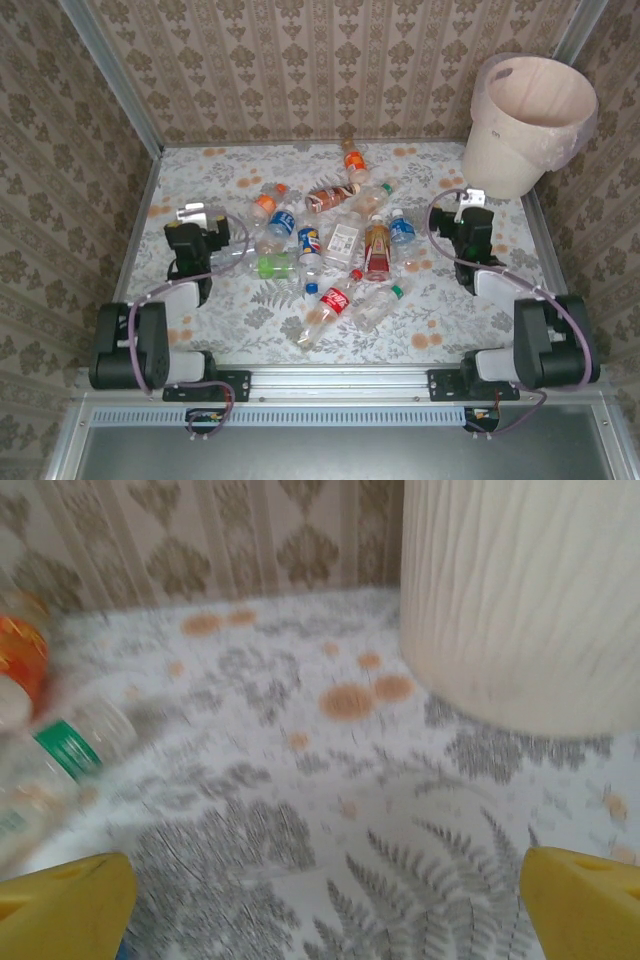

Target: Put the plastic bottles in the bin

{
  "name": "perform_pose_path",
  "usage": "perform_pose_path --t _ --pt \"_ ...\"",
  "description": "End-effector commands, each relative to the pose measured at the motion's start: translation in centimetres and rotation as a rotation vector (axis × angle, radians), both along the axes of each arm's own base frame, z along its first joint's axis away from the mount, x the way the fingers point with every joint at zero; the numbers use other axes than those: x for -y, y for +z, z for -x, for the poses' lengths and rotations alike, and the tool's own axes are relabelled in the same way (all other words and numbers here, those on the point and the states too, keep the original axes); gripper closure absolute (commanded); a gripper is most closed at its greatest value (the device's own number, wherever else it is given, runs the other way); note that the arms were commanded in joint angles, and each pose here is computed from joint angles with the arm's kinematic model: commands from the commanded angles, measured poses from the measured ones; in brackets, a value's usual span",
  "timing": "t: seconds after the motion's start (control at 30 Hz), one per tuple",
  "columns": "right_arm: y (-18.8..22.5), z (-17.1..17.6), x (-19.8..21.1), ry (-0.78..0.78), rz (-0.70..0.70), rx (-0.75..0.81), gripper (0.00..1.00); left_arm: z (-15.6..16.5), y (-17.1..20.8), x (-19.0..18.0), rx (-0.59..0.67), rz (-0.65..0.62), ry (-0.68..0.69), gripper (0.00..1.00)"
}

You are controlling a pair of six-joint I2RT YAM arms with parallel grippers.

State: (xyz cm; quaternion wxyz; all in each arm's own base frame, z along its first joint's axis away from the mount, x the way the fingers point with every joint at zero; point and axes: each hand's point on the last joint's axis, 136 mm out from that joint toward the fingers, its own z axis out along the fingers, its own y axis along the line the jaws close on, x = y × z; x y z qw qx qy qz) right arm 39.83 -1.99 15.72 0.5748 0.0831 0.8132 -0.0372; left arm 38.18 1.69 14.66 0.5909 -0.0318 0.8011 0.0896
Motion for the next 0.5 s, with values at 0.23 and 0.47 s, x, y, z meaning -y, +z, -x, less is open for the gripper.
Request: perform_pose_path --t 0.23,0.47 --pt "-3.0 2.6 -7.6 0.266 -0.365 -0.383 0.01 3.3 2.8 -3.1 -0.035 0.287 0.296 0.00" --pt "-6.8 3.7 -9.7 0.306 -0.294 -0.593 0.08 3.1 3.5 -3.1 -0.050 0.399 0.334 0.00"
